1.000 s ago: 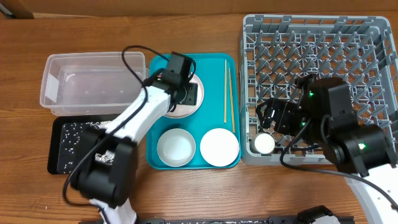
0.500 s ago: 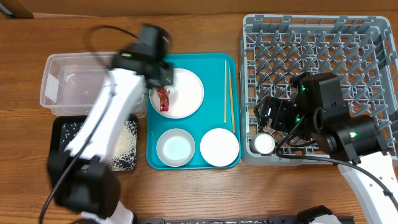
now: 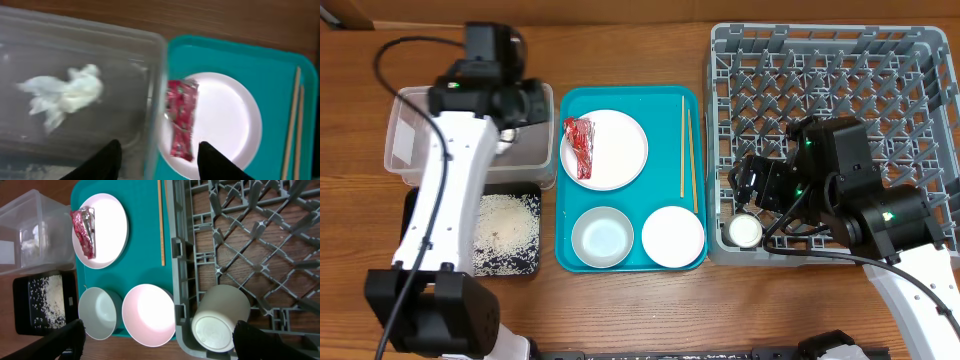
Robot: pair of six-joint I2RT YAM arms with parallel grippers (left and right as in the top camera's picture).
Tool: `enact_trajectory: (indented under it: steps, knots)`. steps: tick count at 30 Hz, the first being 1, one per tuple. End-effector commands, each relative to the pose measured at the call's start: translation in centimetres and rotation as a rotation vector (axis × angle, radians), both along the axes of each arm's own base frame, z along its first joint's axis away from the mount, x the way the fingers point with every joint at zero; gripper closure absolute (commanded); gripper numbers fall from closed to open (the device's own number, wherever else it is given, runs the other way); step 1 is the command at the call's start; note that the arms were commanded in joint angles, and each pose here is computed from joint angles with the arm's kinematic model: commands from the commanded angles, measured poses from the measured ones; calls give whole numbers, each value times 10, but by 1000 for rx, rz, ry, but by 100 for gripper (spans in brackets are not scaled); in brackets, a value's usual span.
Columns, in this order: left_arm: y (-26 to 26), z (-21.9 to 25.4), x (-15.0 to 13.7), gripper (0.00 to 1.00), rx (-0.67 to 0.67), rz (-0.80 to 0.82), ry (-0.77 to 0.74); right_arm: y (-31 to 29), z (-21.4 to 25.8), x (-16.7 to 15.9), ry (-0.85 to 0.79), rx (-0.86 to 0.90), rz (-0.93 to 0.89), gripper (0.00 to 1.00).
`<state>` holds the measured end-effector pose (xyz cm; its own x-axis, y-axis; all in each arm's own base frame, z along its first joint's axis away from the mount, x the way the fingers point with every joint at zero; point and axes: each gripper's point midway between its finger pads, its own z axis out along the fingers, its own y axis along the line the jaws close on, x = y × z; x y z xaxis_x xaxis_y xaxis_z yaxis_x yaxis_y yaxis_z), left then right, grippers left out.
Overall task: Sort waste into correct bins and load items into the dishwasher
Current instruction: 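Pick the white tissue from the plate and drop it in the clear bin, then pick the red wrapper from the plate and drop it in the clear bin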
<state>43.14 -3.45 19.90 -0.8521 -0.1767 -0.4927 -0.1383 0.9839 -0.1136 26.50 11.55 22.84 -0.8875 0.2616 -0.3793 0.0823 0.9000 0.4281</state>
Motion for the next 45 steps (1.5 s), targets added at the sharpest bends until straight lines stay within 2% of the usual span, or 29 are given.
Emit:
enact_trajectory:
  steps: [1,7,14,16,18,19,24,28,32,34,37,38,40,41,43,44,45]
  knots:
    - [-42,-13,-5,47,52,-121,22,1,6,2,-21,7,6,5]
    - [-63,-88,-16,47,251,-123,180,1,6,2,-20,7,6,5]
    - [-66,-160,-21,52,265,-91,337,1,6,2,-20,7,6,5]
    - [-66,-169,-23,59,271,-92,357,1,6,1,-18,6,6,5]
    - [-65,-171,-24,80,273,-93,366,1,6,1,-17,6,6,5]
    - [-65,-171,-25,96,275,-93,369,1,6,1,-17,6,6,5]
    - [-67,-128,-20,96,263,-87,339,1,5,0,-13,5,6,5]
    - [-66,-53,-15,96,221,-70,223,0,4,-1,-8,3,6,5]
    - [-33,10,-13,96,197,41,74,0,3,-3,3,0,6,5]
    - [-5,20,-14,96,192,125,60,-1,3,-3,5,0,6,5]
    - [29,8,-18,96,182,202,121,0,3,-3,3,0,6,5]
    - [40,0,-18,96,184,227,148,0,3,-2,1,1,6,5]
    - [56,-15,-17,89,188,261,187,0,3,-2,0,1,6,4]
    - [59,-22,-16,76,180,256,211,0,3,-2,0,1,6,4]
    - [52,-32,-16,60,129,186,248,0,3,-3,1,1,6,2]
    - [48,-33,-16,48,112,157,255,0,3,-3,3,1,6,0]
    - [46,-32,-17,44,106,139,255,0,3,-3,4,0,6,0]
